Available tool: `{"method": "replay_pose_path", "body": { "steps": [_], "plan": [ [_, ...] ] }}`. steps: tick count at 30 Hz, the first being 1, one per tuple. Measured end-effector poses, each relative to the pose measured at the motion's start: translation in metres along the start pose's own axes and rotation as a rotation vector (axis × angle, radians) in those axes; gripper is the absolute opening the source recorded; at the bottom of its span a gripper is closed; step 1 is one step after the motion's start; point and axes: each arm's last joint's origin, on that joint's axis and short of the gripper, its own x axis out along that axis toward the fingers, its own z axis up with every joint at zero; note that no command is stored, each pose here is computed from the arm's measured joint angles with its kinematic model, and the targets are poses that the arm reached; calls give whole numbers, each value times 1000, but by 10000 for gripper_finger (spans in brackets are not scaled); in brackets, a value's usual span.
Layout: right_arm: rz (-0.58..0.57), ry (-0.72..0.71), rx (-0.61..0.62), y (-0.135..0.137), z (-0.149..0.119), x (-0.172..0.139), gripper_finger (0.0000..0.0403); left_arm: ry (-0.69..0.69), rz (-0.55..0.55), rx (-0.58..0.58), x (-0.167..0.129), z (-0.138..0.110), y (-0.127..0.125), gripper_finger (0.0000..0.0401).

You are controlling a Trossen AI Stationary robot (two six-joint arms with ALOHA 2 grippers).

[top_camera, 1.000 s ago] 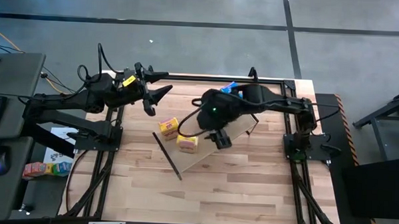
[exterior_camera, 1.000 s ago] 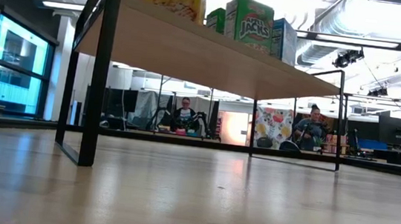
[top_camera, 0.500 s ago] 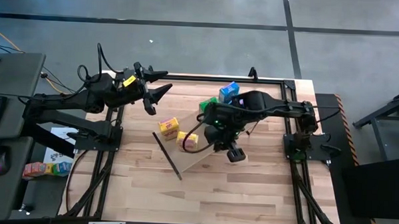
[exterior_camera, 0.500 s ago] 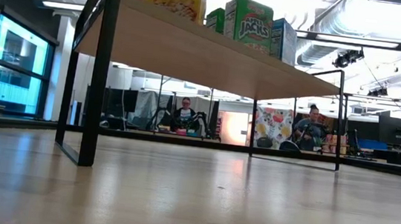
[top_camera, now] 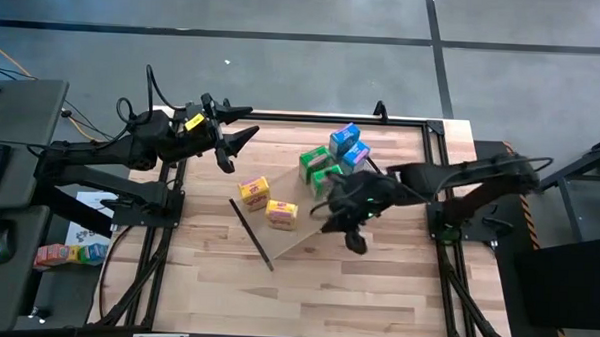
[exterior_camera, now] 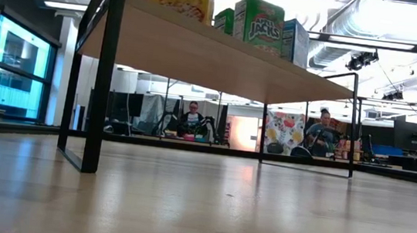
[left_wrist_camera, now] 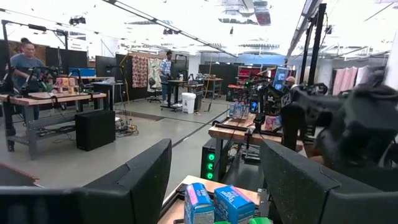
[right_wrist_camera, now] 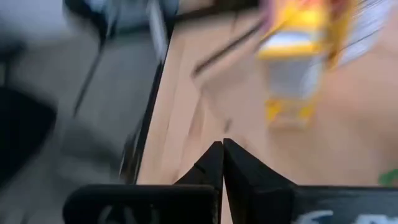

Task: Stack cereal on shelf
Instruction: Put the yellow cereal box on the shelf aligned with the other yellow cereal box

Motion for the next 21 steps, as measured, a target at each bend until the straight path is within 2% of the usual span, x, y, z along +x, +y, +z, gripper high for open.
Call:
{"method": "replay_pose_path", "body": {
  "steps": [3, 7, 13, 21],
  "plan": [
    [-38, -188, 84, -6, -14, 6, 0, 0, 0, 0, 0, 0, 0, 236],
    [-18, -297, 147, -11, -20, 26, 0, 0, 1, 0, 0, 0, 0, 236],
    [-23, -234, 95, -10, -23, 53, 0, -1, 26, 0, 0, 0, 1, 236],
    [-11, -270, 74, -20, -17, 62, 0, 0, 49, 0, 0, 0, 1, 236]
  ]
}}
